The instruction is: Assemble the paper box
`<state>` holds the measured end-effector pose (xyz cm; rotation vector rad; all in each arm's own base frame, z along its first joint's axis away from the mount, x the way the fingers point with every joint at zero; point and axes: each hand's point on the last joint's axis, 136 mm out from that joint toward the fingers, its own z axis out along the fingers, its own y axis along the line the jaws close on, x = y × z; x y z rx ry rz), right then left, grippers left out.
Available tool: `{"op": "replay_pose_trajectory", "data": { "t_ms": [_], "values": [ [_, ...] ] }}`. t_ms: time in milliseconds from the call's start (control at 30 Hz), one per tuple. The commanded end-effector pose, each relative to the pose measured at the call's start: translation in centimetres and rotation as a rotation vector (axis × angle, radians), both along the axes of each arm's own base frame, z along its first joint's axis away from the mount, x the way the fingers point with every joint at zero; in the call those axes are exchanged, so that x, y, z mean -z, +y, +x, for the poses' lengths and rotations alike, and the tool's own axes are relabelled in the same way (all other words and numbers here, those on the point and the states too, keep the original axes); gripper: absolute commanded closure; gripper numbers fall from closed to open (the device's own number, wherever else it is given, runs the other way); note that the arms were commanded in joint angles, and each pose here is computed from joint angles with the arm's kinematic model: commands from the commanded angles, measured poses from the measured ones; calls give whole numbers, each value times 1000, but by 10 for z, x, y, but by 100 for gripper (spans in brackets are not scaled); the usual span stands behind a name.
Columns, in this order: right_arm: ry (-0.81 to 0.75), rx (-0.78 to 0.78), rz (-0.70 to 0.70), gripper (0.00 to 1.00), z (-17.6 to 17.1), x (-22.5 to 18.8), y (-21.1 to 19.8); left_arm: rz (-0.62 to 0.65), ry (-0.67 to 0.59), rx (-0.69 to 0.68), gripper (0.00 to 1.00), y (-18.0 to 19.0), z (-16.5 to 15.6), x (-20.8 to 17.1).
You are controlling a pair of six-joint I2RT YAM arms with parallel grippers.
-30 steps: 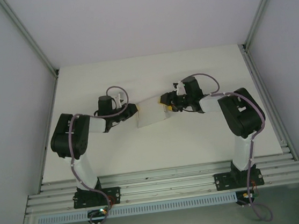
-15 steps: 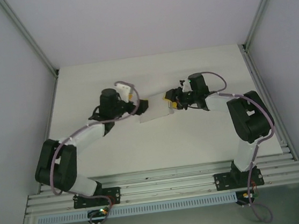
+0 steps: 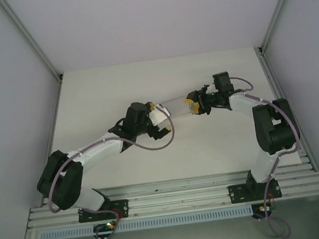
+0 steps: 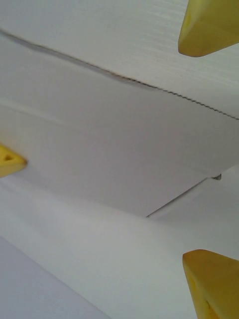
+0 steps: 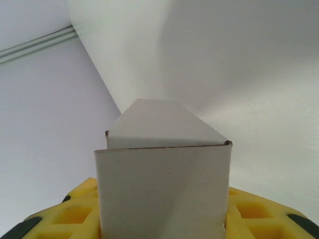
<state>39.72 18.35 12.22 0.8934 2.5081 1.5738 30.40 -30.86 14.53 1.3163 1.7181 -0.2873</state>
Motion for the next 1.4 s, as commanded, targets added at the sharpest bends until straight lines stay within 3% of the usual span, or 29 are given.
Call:
{"op": "replay_pose_trajectory", "data": {
  "t_ms": [0, 167, 433, 933, 1033, 1100, 1233, 1267, 1300, 1367],
  "values": [
    [88, -35, 65, 62, -17, -16, 4, 44, 8, 91, 0, -7, -8, -2],
    [161, -30, 156, 66, -21, -20, 9, 75, 13, 119, 0, -10, -8, 6],
    [218, -32, 188, 68, -27, -22, 11, 115, -30, 84, 1, -15, 7, 9],
    [306, -81, 191, 61, -51, -11, 19, 60, -101, 60, 49, -18, 13, -7],
    [289, -108, 181, 46, -52, -14, 25, 72, -79, 76, 55, -20, 10, -6],
    [264, -111, 164, 44, -51, -18, 26, 84, -60, 77, 59, -20, 9, -4],
    [210, -70, 85, 29, -45, -19, 17, 105, -41, 82, 62, -16, 4, -1],
    [192, -43, 38, 11, -43, -17, 11, 111, -32, 86, 62, -15, 2, 1],
    [166, -19, -8, 0, -40, -16, 5, 118, -27, 87, 63, -13, 1, 2],
    [106, 22, -114, 0, -37, -17, -9, 134, 8, 104, 62, -10, -5, 6]
  ]
}}
